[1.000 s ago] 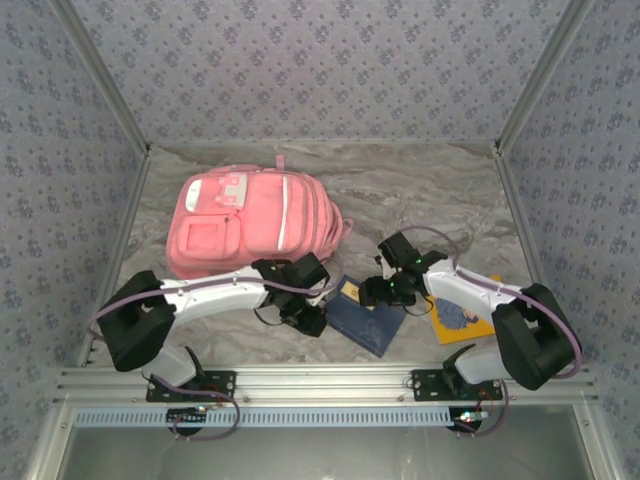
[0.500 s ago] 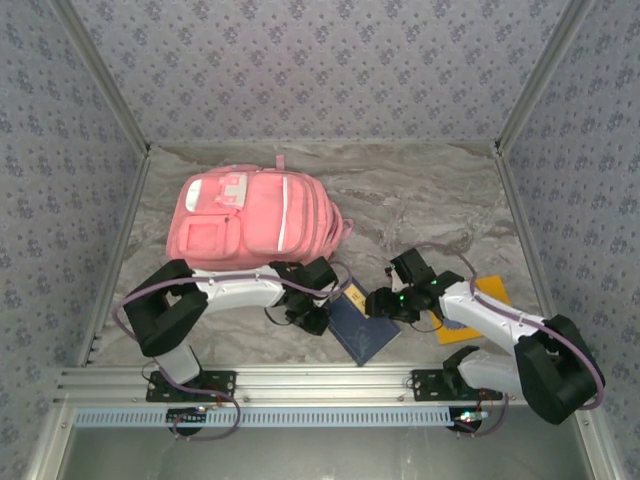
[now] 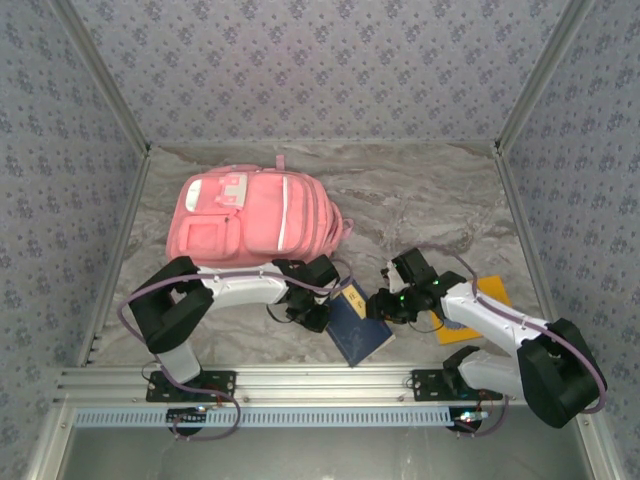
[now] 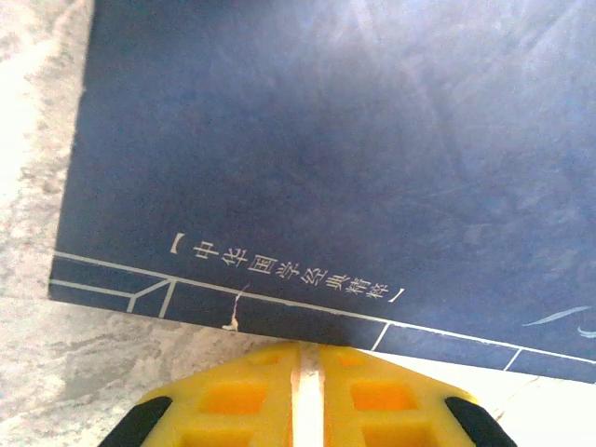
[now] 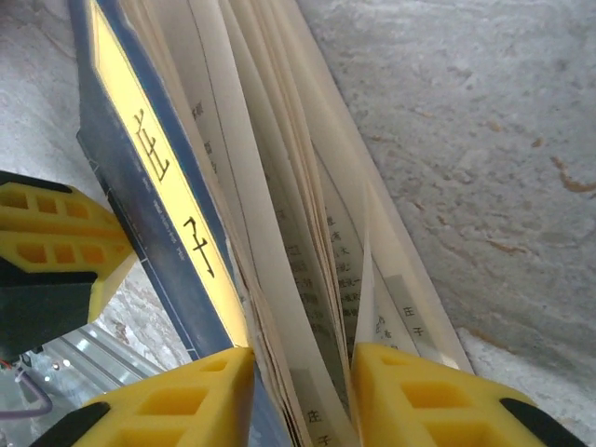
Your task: Pack the student bag
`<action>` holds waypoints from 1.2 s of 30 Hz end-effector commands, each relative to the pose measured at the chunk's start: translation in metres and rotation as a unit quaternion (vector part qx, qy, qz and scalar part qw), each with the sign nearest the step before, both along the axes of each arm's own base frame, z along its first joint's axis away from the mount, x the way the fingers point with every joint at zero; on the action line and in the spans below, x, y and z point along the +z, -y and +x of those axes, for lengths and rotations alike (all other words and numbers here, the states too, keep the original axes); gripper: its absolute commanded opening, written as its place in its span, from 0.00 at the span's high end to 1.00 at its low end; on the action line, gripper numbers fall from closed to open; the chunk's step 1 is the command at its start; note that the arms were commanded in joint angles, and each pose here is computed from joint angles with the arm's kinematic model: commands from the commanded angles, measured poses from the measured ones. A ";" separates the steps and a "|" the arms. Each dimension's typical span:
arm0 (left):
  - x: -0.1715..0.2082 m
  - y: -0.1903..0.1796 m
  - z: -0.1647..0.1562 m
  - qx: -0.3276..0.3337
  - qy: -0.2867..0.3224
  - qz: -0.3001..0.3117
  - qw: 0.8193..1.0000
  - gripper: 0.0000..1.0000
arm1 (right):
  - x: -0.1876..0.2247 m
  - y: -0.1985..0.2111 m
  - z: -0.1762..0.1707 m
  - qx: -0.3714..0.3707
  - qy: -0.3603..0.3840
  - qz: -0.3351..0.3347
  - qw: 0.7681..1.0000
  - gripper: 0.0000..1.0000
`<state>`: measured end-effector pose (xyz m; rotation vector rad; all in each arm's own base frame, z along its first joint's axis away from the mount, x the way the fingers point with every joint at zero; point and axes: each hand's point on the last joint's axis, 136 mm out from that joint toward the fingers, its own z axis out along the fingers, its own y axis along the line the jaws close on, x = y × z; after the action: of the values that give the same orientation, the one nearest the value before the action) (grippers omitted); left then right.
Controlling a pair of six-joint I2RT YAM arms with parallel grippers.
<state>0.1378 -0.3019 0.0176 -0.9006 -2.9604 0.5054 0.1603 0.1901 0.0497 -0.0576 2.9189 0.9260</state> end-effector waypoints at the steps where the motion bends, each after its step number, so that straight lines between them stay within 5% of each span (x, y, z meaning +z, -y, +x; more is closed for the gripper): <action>1: 0.003 0.009 0.012 -0.003 0.019 -0.009 1.000 0.86 | 0.018 -0.013 0.002 0.019 0.006 0.038 0.999 0.67; 12: 0.029 0.003 0.026 0.023 0.029 -0.033 0.999 0.86 | 0.017 -0.002 0.013 -0.009 0.009 0.024 1.000 0.89; 19: 0.083 -0.011 0.045 0.079 0.053 -0.095 0.991 0.69 | 0.030 0.008 0.028 -0.068 0.014 0.068 0.995 0.95; 27: 0.117 -0.010 0.072 0.207 0.010 -0.228 0.951 0.50 | 0.066 -0.003 0.053 -0.133 0.022 0.209 0.969 0.96; 36: 0.133 0.007 0.094 0.270 -0.028 -0.295 0.916 0.45 | 0.109 -0.006 0.067 -0.142 0.065 0.302 0.941 0.96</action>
<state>0.2215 -0.2967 0.1359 -0.1046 -3.0687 1.3269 0.2236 0.1888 0.1239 0.3870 2.4391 1.4966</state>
